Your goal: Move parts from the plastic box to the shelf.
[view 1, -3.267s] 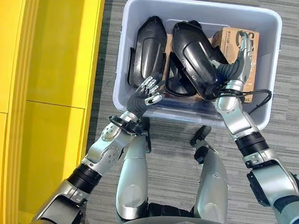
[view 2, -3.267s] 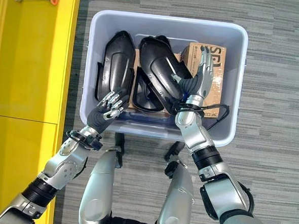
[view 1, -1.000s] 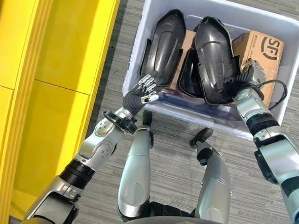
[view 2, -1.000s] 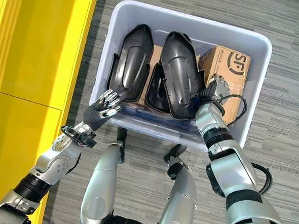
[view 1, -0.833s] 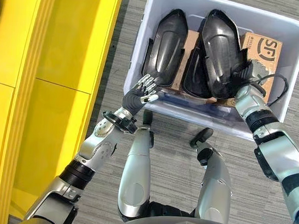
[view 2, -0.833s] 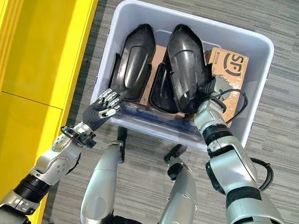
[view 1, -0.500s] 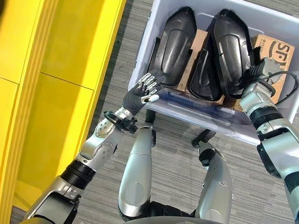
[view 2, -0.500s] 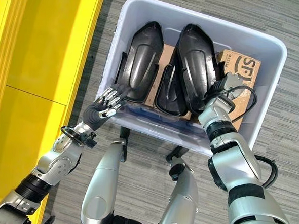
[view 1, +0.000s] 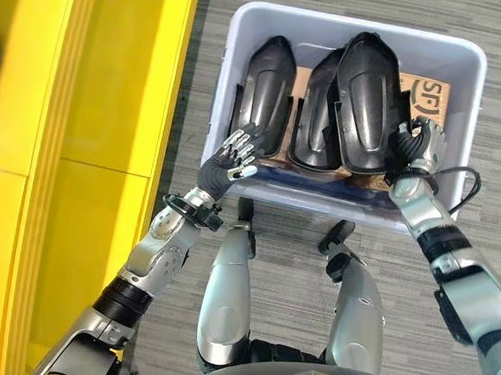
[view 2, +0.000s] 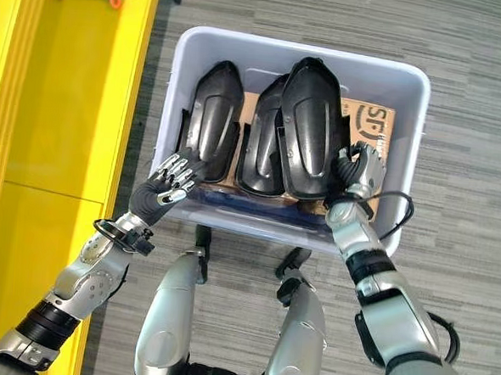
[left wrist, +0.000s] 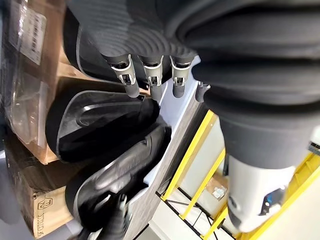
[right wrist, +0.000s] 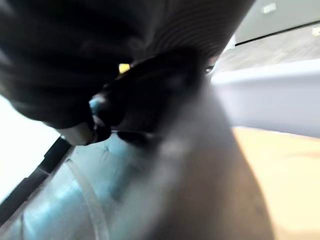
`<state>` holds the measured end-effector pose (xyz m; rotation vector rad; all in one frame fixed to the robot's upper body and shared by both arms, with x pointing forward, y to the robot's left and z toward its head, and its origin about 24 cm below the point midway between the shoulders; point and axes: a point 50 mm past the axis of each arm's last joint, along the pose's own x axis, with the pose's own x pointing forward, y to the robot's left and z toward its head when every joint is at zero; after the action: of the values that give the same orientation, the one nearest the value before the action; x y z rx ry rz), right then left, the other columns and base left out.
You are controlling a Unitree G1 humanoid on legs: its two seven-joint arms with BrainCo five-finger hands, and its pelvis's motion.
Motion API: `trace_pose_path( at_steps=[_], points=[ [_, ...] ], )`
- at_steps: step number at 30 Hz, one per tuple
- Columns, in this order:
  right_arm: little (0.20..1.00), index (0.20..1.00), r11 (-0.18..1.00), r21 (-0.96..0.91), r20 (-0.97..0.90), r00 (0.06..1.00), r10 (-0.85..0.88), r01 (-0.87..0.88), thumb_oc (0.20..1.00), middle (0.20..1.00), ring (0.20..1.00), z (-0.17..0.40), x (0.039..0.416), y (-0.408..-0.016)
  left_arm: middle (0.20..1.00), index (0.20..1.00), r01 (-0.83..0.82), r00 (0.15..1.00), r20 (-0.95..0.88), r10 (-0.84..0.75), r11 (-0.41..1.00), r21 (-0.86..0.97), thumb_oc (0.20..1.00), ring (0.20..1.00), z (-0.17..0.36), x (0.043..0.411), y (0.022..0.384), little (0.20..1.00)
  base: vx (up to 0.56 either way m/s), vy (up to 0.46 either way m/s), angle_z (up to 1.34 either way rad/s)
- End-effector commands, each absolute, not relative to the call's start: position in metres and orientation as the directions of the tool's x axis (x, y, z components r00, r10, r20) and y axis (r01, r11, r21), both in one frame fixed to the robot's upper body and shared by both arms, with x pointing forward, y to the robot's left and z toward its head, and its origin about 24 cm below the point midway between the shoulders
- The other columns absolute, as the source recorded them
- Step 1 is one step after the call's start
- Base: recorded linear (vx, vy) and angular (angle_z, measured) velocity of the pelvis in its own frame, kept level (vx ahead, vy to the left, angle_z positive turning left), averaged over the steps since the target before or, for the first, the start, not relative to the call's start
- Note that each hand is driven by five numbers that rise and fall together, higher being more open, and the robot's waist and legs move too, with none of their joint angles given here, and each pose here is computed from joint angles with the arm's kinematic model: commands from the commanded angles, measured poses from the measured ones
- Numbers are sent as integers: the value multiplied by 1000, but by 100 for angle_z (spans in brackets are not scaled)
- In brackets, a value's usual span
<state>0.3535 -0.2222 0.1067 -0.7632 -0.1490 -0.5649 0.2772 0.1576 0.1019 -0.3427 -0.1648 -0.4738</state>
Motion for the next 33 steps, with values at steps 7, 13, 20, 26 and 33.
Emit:
trace_pose_path(
  at_steps=[7, 13, 20, 26, 33],
  points=[
    [200, 200, 630, -386, 571, 711, -411, 674, 200, 200, 200, 147, 332, -218, 1000, 1000, 478, 864, 349, -363, 810, -340, 1000, 1000, 108, 261, 153, 1000, 43, 48, -20],
    [200, 200, 656, -375, 577, 719, -388, 655, 200, 200, 200, 147, 321, -219, 1000, 1000, 436, 889, 319, -329, 823, -365, 1000, 1000, 100, 255, 162, 1000, 78, 30, -7],
    [200, 200, 732, -400, 379, 827, -416, 551, 200, 200, 200, 111, 314, -221, 1000, 1000, 386, 919, 232, -318, 839, -384, 1000, 1000, 81, 241, 171, 1000, 144, 6, 3],
    [200, 200, 888, -242, 198, 916, -350, 392, 200, 200, 200, 90, 316, -205, 1000, 1000, 370, 929, 175, -327, 845, -385, 1000, 1000, 73, 237, 170, 1000, 106, -8, 4],
    [200, 200, 994, -96, 196, 980, -37, 57, 200, 200, 200, 91, 308, -157, 1000, 1000, 342, 940, 136, -314, 860, -380, 1000, 1000, 66, 229, 171, 1000, 25, 7, 1]
  ],
)
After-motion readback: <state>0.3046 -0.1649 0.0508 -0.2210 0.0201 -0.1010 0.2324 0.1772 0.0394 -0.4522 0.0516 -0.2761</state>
